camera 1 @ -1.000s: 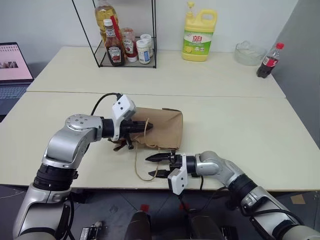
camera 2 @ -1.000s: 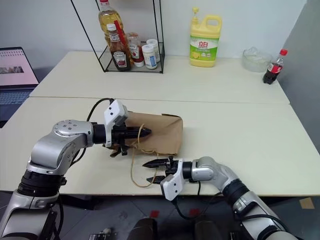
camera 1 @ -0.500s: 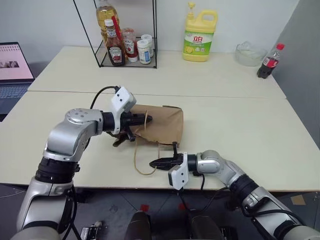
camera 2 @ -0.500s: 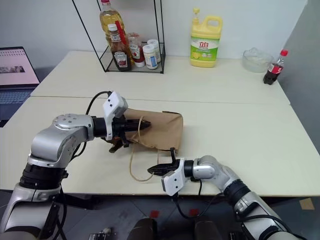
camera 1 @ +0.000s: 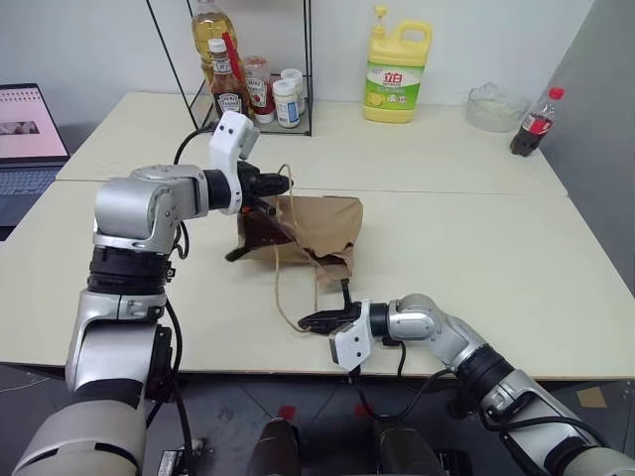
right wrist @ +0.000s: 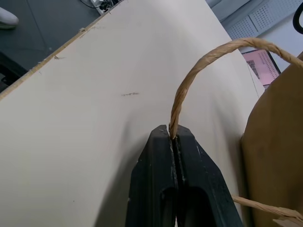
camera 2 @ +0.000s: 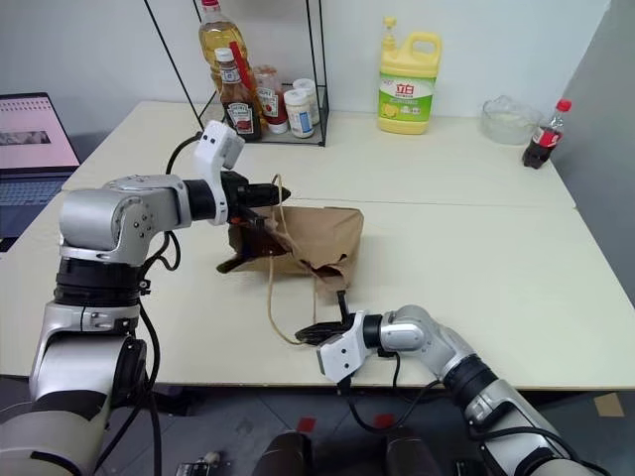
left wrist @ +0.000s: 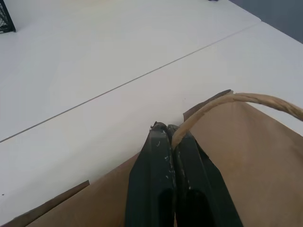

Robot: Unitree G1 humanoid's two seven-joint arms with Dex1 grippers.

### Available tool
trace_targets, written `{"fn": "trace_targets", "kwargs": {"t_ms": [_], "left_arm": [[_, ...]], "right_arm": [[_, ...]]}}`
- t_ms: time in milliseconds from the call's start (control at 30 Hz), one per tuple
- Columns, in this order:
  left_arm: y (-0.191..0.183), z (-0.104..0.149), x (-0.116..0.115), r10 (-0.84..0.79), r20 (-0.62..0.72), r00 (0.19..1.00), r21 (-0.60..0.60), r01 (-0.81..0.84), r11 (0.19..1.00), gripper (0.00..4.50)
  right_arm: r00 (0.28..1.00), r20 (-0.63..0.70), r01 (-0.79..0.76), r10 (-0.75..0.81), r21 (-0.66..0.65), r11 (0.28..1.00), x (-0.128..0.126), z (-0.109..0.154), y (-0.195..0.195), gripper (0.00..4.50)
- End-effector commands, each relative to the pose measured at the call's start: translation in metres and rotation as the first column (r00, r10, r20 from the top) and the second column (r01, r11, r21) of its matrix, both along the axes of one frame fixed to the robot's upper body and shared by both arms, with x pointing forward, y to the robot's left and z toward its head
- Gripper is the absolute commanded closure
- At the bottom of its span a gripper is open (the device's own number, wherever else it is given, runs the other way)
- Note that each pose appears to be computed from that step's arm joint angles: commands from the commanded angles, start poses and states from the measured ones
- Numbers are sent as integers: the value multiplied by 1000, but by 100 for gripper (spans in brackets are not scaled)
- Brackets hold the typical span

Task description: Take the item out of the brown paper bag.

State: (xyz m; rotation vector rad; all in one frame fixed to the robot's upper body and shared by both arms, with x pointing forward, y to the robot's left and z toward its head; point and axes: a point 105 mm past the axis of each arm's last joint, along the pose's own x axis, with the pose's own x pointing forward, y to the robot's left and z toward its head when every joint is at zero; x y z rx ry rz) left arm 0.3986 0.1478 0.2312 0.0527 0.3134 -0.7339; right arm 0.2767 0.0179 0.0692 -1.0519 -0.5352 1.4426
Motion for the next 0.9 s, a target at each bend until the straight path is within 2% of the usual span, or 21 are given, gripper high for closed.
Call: {"fn": "trace_targets", "kwargs": {"t_ms": [33, 267, 633, 900], "left_arm": [[3, 40, 3, 22, 105, 994, -50, -17, 999, 450], [3, 61, 11, 48, 123, 991, -114, -34, 993, 450], [4, 78, 17, 82, 121, 989, -178, -59, 982, 450], [3, 76, 14, 61, 115, 992, -174, -40, 984, 450]], "right_arm": [[1000, -25, 1, -3, -98, 995, -1, -18, -8, 447], [1000, -30, -3, -1, -137, 991, -1, -24, -11, 447], [999, -33, -8, 2, -181, 984, 0, -29, -14, 447], [997, -42, 54, -66, -226, 973, 12, -29, -34, 447]]}}
